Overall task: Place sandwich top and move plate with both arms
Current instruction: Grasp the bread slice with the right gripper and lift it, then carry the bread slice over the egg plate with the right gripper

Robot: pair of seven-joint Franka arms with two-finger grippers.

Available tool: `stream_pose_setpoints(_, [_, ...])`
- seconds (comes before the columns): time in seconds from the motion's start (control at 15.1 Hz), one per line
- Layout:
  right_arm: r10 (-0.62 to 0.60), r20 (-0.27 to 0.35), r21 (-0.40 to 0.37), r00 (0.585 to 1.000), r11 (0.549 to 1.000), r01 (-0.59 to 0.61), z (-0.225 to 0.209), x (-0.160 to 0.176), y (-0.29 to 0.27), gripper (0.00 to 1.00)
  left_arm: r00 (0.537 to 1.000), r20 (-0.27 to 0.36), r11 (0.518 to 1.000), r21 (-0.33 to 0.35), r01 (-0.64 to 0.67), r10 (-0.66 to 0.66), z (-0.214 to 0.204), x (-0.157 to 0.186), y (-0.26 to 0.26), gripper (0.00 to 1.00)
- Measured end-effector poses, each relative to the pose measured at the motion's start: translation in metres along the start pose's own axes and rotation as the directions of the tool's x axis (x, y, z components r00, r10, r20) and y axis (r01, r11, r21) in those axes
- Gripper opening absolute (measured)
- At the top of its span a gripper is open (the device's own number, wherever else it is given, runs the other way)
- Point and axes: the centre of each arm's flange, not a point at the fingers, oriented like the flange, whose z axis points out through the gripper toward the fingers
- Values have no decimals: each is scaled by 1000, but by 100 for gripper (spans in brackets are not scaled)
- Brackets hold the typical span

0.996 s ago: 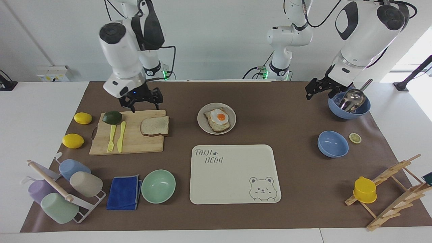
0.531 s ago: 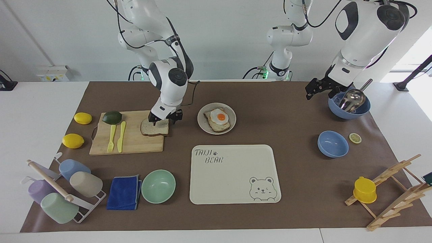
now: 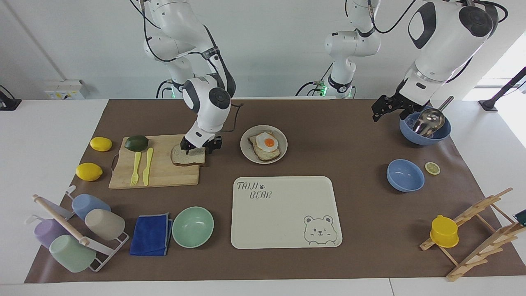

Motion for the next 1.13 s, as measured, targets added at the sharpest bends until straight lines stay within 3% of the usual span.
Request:
stream_pose_setpoints(0.66, [-7,22,-7,1000,1000,7,13,0,-5,89,1000,0,1000,0,0,0,0,0,0,100])
stream_pose_setpoints(1.13, [-52,25,-43,998,998,53,-4,-6,-22,20,1000,0,1000,0,0,0,0,0,0,100])
